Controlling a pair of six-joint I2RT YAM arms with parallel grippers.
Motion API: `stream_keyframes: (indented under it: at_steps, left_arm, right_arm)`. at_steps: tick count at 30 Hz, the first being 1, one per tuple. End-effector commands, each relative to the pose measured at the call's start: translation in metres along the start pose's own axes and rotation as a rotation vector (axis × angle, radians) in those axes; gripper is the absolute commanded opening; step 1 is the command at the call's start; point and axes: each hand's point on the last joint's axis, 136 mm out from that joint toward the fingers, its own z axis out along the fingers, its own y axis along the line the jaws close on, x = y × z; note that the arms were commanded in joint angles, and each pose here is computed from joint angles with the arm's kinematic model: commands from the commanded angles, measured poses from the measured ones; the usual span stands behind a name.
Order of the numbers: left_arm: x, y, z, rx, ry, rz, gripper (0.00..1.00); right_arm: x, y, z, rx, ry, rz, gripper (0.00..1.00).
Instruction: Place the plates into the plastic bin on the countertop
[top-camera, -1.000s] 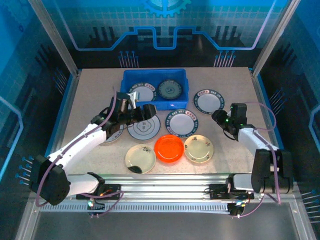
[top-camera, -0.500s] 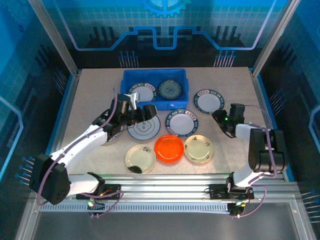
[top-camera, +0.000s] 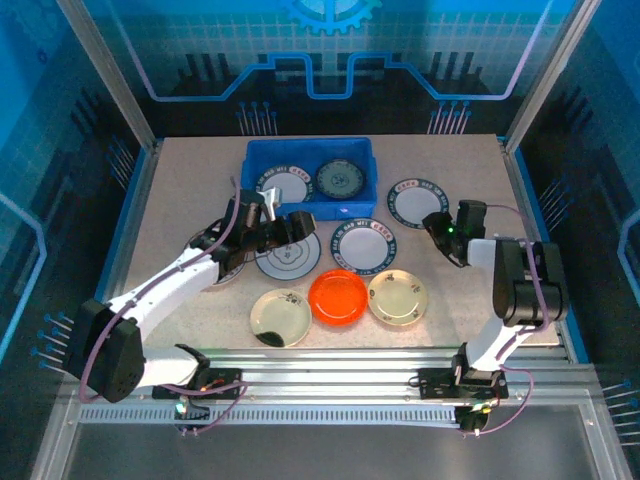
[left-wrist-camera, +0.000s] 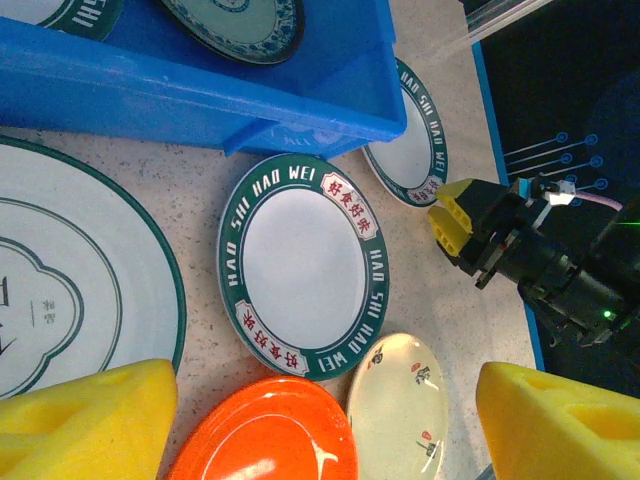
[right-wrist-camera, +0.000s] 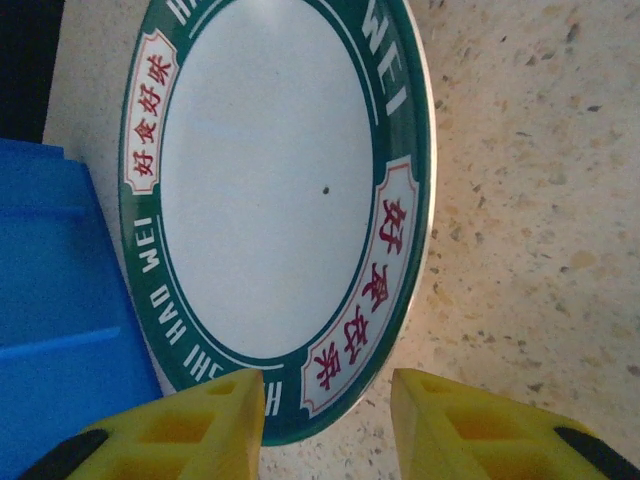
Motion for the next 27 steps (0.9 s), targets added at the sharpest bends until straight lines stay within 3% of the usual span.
stream_keyframes:
  at_steps: [1, 9, 27]
  left_arm:
    - [0.002, -0.004, 0.003, 0.021, 0.009, 0.005, 0.79]
    - [0.001, -0.003, 0.007, 0.019, 0.011, 0.001, 0.78]
    - [0.001, 0.001, 0.018, 0.009, 0.026, -0.023, 0.78]
  right_arm:
    - [-0.005, -0.001, 0.005, 0.000, 0.003, 0.026, 0.39]
    - [-0.010, -0.007, 0.018, -0.006, -0.025, 0.073, 0.30]
    - [-0.005, -0.014, 0.049, -0.030, 0.002, 0.180, 0.25]
